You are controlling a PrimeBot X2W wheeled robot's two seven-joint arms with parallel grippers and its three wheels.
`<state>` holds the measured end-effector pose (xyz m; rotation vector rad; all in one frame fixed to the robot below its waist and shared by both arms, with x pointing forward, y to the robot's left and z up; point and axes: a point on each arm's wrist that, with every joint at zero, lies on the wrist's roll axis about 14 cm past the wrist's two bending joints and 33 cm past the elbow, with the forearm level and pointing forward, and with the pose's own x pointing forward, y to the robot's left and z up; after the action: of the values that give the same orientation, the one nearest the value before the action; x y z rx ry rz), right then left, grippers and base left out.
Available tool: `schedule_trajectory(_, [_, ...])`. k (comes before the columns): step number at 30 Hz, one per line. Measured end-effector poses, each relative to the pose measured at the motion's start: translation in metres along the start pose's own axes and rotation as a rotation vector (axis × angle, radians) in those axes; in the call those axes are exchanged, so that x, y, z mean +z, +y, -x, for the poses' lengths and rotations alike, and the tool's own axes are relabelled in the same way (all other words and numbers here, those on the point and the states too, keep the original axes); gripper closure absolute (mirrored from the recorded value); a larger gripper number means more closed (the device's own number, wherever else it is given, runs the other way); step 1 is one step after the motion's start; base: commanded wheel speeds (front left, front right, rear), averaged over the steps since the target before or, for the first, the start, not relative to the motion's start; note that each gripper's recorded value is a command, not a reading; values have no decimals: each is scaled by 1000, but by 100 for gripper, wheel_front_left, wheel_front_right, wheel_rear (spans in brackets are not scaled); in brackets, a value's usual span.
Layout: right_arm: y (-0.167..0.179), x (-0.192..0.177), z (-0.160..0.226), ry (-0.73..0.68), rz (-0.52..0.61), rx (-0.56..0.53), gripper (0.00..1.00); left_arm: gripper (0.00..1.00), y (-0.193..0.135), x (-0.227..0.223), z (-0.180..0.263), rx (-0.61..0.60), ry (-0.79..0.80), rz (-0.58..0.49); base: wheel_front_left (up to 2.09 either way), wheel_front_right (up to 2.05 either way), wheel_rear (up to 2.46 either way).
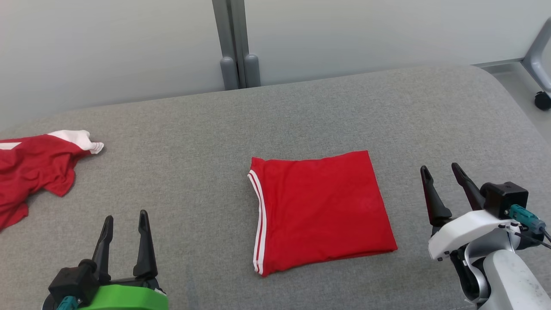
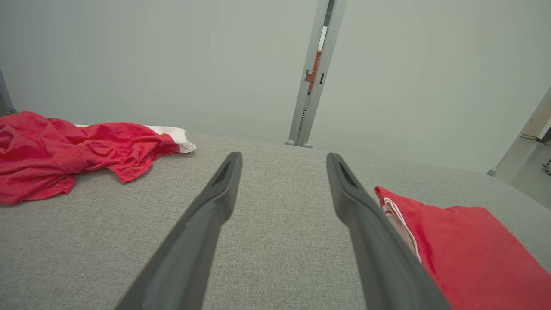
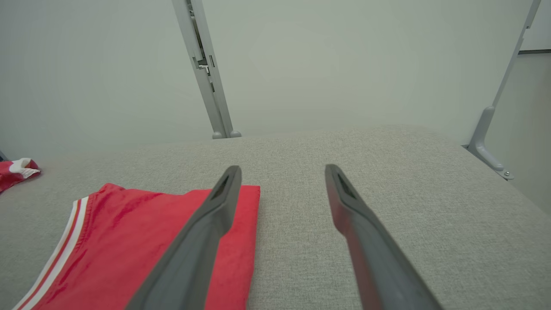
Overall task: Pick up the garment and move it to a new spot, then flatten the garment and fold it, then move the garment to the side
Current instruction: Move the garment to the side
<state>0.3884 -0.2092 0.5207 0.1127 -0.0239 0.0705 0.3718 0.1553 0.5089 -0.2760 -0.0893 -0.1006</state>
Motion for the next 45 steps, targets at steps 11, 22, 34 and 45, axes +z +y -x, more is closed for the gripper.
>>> schedule_trajectory(11, [4,-5,-9,24,16,23,0,0,0,-5,-2,-2,14,-6,0,0,0])
schedule_trajectory(22, [22,-59,-43,356,-4,79,0,0,11,-3,-14,22,2,-9,0,0,0])
schedule_trajectory(34, [38,-148,-52,689,-46,82,0,0,36,-10,-16,95,20,-4,0,0,0])
schedule_trajectory(45, [60,-168,-54,808,101,199,100,0,45,-17,-18,121,39,-2,0,0,0])
